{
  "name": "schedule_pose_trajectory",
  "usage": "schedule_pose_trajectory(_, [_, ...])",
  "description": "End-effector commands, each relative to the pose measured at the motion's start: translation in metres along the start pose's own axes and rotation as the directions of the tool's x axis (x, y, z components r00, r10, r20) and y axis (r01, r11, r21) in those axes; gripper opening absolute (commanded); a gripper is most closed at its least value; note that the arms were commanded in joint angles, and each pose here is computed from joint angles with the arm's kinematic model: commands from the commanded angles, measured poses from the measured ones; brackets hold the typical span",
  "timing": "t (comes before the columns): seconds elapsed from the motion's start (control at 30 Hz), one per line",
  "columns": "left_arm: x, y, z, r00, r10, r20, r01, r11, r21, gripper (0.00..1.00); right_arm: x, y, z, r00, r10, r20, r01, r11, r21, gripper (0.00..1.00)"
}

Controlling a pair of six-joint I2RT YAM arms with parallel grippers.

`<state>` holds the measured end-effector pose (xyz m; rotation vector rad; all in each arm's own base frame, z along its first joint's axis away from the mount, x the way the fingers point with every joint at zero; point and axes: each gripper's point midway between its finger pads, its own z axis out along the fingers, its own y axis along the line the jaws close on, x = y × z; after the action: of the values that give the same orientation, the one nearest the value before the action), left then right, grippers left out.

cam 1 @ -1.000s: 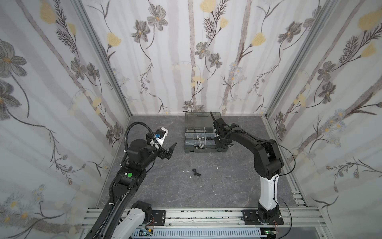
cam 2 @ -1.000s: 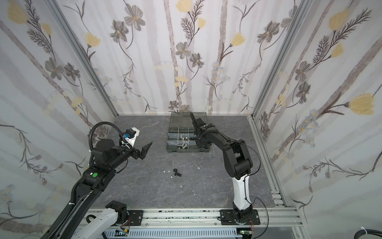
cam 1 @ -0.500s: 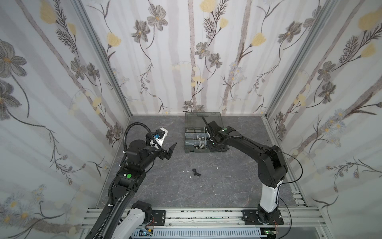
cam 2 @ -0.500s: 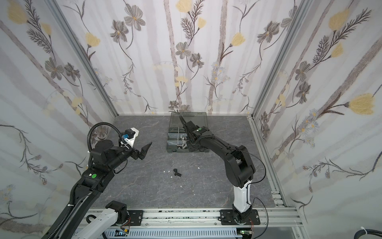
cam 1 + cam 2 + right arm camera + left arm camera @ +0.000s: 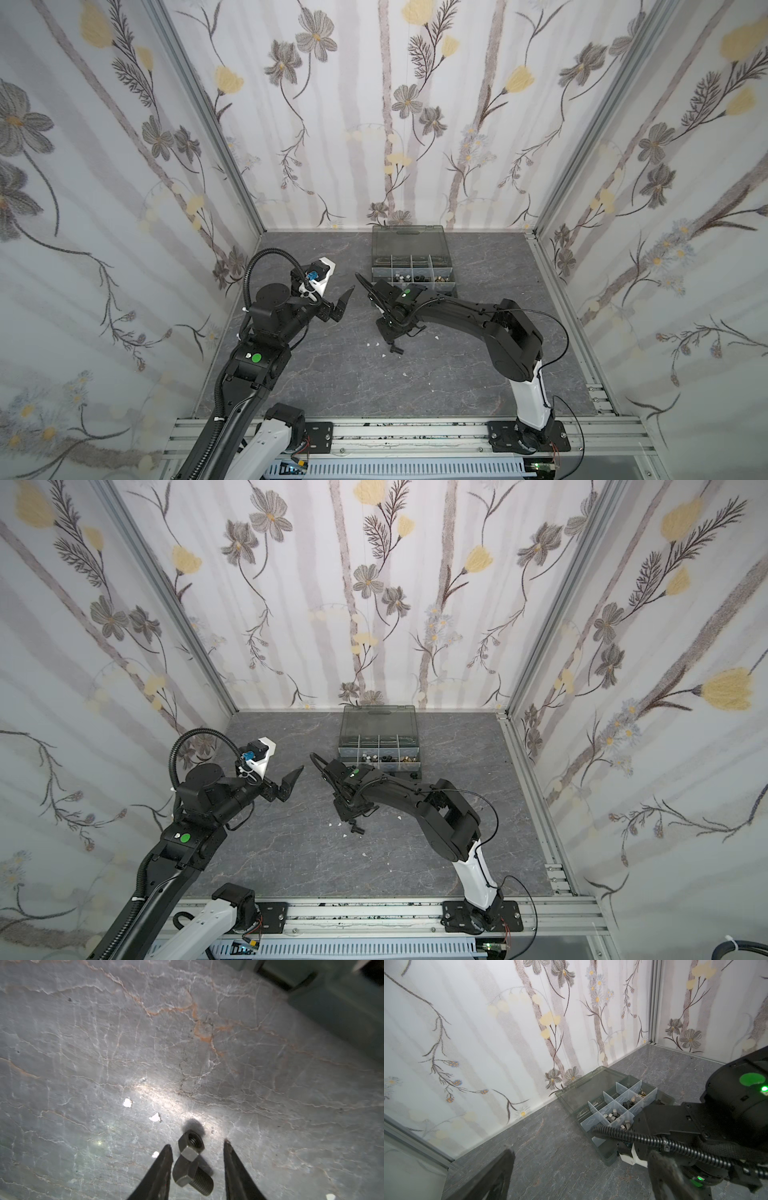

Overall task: Sort the screws and nuts into containers
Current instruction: Pick up the screw from the center of the table.

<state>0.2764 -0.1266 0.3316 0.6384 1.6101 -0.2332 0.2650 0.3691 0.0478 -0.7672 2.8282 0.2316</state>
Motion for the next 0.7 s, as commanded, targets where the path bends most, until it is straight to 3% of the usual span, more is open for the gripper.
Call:
schedule_pose_trajectory(0.0, [-0.010,0.000,-0.002,0.999,0.012,0.041,-0.012,1.000,0.003,1.00,0.007,0.011,0.006,1.000,0.006,-0.022,-0.007,1.000,-0.023,0.42])
schedule_pose_trajectory(0.47, [-0.011,-0.001,-0.002,0.999,0.012,0.044,-0.012,1.000,0.005,1.00,0.021,0.005,0.025,0.999,-0.005,-0.048,0.007,1.000,0.030,0.41])
schedule_pose_trajectory(0.67, [-0.011,0.000,-0.003,0.999,0.013,0.046,-0.013,1.000,0.001,1.00,0.022,0.005,0.029,0.998,-0.018,-0.053,0.020,0.999,0.034,0.31])
